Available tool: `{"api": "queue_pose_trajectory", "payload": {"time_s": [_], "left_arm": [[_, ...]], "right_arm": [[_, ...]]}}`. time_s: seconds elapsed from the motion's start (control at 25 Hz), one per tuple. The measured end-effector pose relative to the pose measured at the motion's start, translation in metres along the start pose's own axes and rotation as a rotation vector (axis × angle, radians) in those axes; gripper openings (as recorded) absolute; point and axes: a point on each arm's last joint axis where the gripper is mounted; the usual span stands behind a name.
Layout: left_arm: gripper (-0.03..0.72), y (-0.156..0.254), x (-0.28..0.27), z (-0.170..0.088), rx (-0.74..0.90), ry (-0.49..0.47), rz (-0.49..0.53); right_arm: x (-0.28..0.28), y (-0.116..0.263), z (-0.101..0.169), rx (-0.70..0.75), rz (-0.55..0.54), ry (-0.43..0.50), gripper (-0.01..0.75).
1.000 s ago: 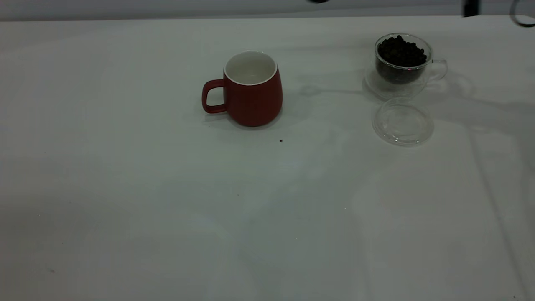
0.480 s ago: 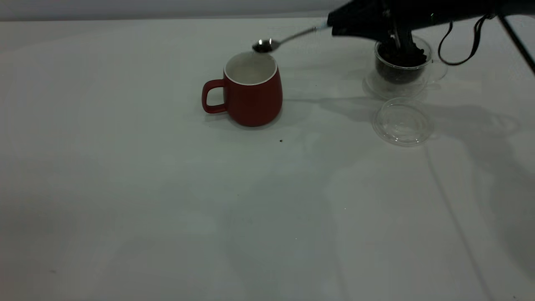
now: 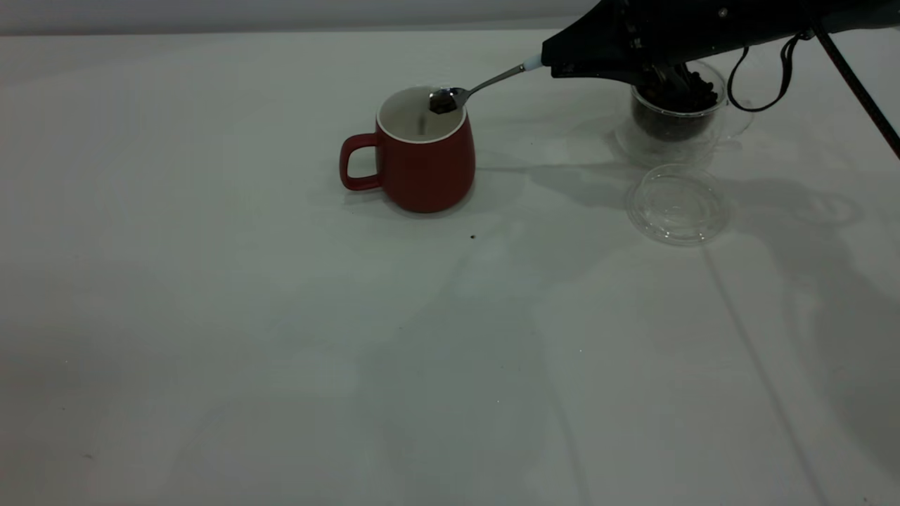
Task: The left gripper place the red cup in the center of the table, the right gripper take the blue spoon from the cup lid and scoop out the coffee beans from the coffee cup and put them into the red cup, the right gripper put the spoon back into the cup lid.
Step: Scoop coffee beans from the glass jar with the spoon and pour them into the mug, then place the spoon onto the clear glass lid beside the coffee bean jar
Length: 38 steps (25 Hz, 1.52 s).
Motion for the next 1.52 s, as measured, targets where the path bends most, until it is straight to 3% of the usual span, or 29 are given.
{"api": "queue_pose_trajectory", "payload": {"time_s": [0.52,0.84,1.0,1.16,1.52], "left_arm": [[0.587,0.0,0.0,0.0,0.0,0.0,0.0],[0.587,0.0,0.0,0.0,0.0,0.0,0.0],[0.587,0.0,0.0,0.0,0.0,0.0,0.0],[0.587,0.0,0.0,0.0,0.0,0.0,0.0],[0.587,0.0,0.0,0.0,0.0,0.0,0.0]], "right_arm": [[0.003,-0.003,0.03,-0.426,0.017,0.089,0.108],[-0.039,-0.02,0.092,-0.607,0.039,0.129,0.108],[-0.085,-0.033,0.11,-0.587,0.009,0.15,0.108],[-0.127,-0.029,0.089,-0.48,-0.02,0.194,0.107],[-0.18,0.035,-0.003,-0.069,-0.205,0.289,0.107]]}}
Point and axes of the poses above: a point on each arm's last joint axis where the gripper is mounted, x pointing out along that axis toward the gripper, z along the wrist's bending axis when the last joint is at zero, y = z × x, and after that the axes turned 7 degrees about x, right-handed
